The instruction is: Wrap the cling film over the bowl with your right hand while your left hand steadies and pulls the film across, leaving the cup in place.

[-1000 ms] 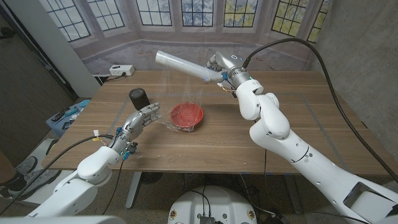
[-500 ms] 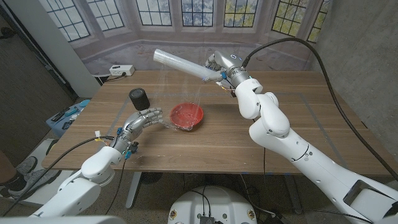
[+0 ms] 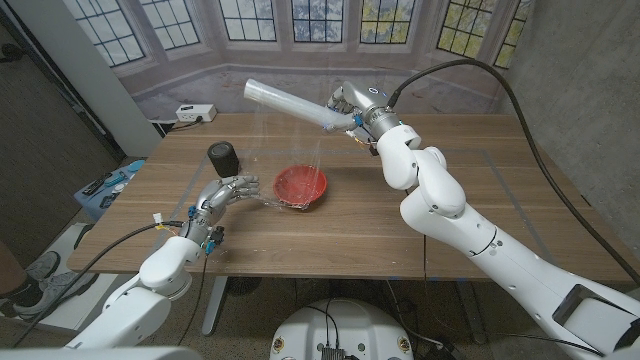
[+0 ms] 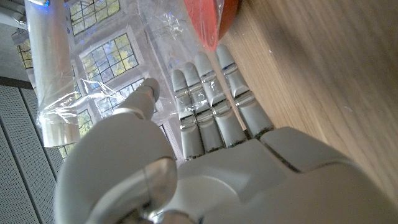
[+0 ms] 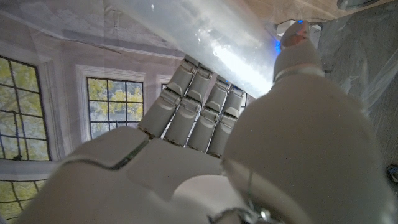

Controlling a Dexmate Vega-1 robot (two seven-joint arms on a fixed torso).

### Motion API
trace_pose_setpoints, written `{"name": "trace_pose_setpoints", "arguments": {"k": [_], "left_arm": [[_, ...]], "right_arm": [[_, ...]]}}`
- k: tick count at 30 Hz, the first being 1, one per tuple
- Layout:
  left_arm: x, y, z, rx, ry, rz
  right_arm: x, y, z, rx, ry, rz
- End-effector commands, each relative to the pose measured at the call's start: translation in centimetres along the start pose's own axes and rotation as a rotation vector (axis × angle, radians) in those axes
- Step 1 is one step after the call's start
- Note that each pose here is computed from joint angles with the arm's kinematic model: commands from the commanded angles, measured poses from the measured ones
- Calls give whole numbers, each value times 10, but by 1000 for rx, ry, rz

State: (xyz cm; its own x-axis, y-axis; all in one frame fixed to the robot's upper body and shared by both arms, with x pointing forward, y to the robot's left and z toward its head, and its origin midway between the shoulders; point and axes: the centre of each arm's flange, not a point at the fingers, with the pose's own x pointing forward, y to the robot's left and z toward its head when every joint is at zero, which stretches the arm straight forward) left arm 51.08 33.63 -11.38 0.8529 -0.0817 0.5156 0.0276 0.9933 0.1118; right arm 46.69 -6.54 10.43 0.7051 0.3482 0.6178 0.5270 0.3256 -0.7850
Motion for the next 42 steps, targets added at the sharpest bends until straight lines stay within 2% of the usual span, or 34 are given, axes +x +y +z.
{"name": "trace_pose_setpoints", "arguments": {"k": [1,10,21,30,35,42], "left_arm": [[1,1,2,27,-29,56],[1,2,3,47,-29,21],[-4,3,6,66,-41,63],[-5,6,6,24,-12,34],[-7,7,5,-44,14,17],[-12,6,4,-86,7,62]], "right_arm": [[4,6,1,7,4,30],[3,8,3,13,14,47],[3,11,3,21,20,49],[4,11,5,26,17,52],[3,12,5,33,16,56],[2,13,6,42,16,61]]}}
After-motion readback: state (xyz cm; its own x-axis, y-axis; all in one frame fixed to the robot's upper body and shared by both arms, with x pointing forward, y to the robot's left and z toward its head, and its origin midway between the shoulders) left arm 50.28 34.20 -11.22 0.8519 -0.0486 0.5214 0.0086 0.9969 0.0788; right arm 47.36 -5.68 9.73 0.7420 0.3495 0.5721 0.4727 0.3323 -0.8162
